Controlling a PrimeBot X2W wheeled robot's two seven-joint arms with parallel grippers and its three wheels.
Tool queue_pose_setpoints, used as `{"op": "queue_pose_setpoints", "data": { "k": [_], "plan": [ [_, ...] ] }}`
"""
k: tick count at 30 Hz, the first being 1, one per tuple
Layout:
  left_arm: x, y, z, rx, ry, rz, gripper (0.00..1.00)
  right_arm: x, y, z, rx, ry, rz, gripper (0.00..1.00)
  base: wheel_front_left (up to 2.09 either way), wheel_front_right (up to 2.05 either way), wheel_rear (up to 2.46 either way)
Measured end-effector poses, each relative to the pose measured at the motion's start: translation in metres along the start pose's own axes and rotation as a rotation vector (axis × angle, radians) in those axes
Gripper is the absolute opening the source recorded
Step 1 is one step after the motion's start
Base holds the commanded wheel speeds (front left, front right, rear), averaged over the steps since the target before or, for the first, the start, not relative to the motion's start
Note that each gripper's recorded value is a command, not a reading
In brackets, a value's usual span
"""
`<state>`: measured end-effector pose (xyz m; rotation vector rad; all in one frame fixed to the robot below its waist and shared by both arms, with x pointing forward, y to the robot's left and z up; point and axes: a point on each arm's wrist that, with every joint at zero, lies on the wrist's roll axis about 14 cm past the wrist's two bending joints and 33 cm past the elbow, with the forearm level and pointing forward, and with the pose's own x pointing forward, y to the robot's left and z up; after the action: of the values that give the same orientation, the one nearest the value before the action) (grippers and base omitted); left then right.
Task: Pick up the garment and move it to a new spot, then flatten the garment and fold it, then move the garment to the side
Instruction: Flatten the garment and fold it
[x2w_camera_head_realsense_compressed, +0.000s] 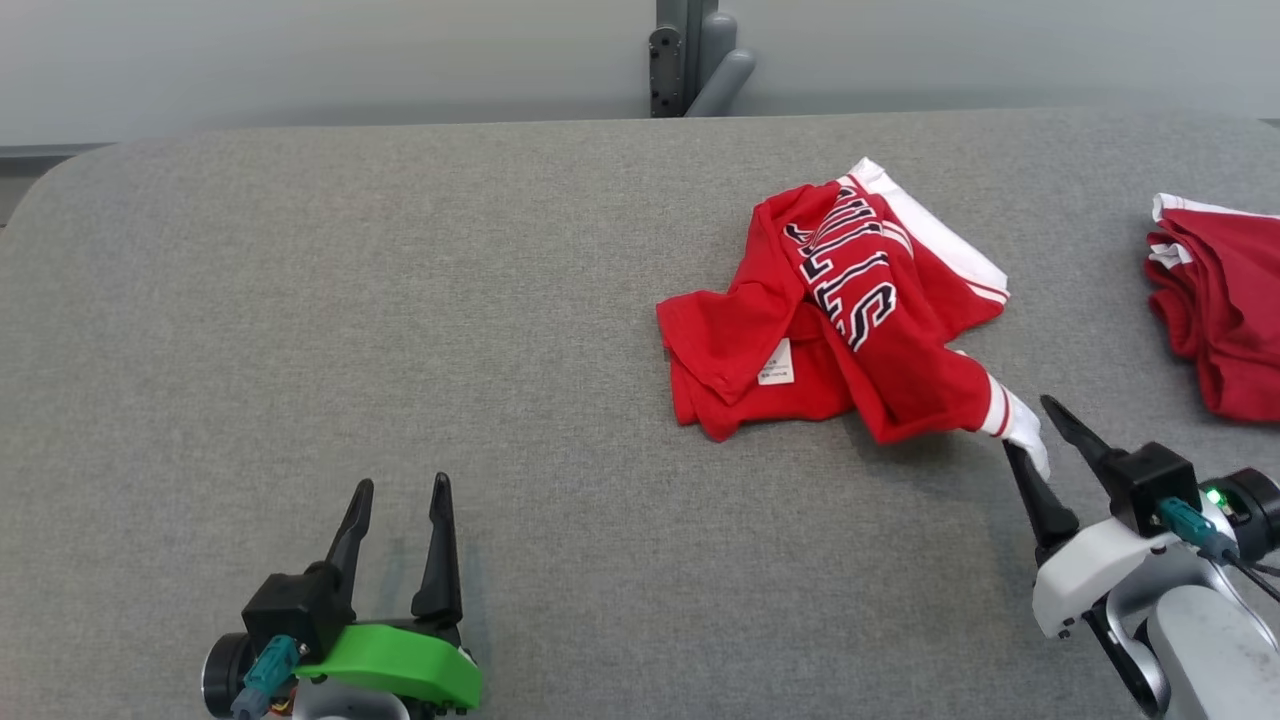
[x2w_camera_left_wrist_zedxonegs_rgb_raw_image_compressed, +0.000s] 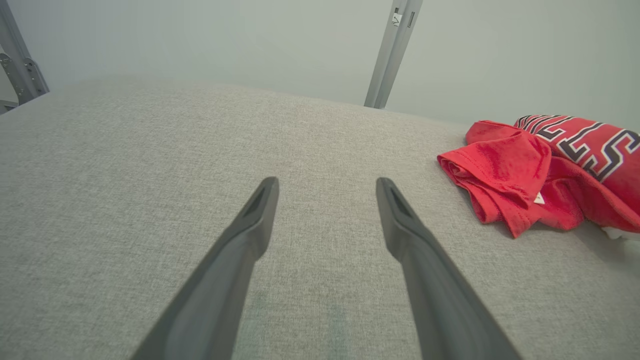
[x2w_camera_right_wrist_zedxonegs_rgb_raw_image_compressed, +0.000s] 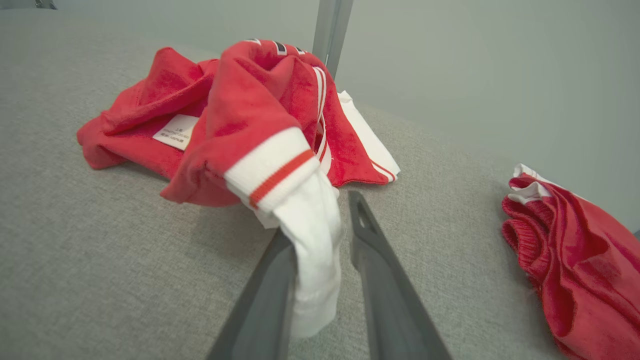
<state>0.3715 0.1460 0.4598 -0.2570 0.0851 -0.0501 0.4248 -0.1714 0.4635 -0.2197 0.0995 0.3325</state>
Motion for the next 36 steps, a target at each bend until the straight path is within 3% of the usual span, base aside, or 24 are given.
{"op": "queue_pose_setpoints", "data": {
  "k": [3, 9, 18, 28, 36],
  "plan": [
    [0.003, -0.006, -0.002, 0.006, 0.005, -0.024, 1.00, -0.018, -0.009, -0.004, 0.053, -0.004, -0.064, 1.00, 0.00, 0.00, 0.00],
    [0.011, -0.021, -0.001, 0.011, 0.002, -0.078, 1.00, -0.034, -0.023, 0.026, 0.117, -0.120, -0.163, 1.00, 0.00, 0.00, 0.00],
    [0.056, -0.085, 0.012, 0.035, -0.034, -0.297, 1.00, -0.024, -0.008, 0.046, 0.170, -0.194, -0.160, 1.00, 0.00, 0.00, 0.00],
    [0.077, -0.157, -0.055, 0.155, 0.144, -0.554, 1.00, -0.032, -0.022, 0.037, 0.193, -0.170, -0.228, 1.00, 0.00, 0.00, 0.00],
    [0.089, -0.173, -0.093, 0.204, 0.222, -0.589, 1.00, -0.047, -0.040, 0.014, 0.208, -0.105, -0.313, 1.00, 0.00, 0.00, 0.00]
  ]
}}
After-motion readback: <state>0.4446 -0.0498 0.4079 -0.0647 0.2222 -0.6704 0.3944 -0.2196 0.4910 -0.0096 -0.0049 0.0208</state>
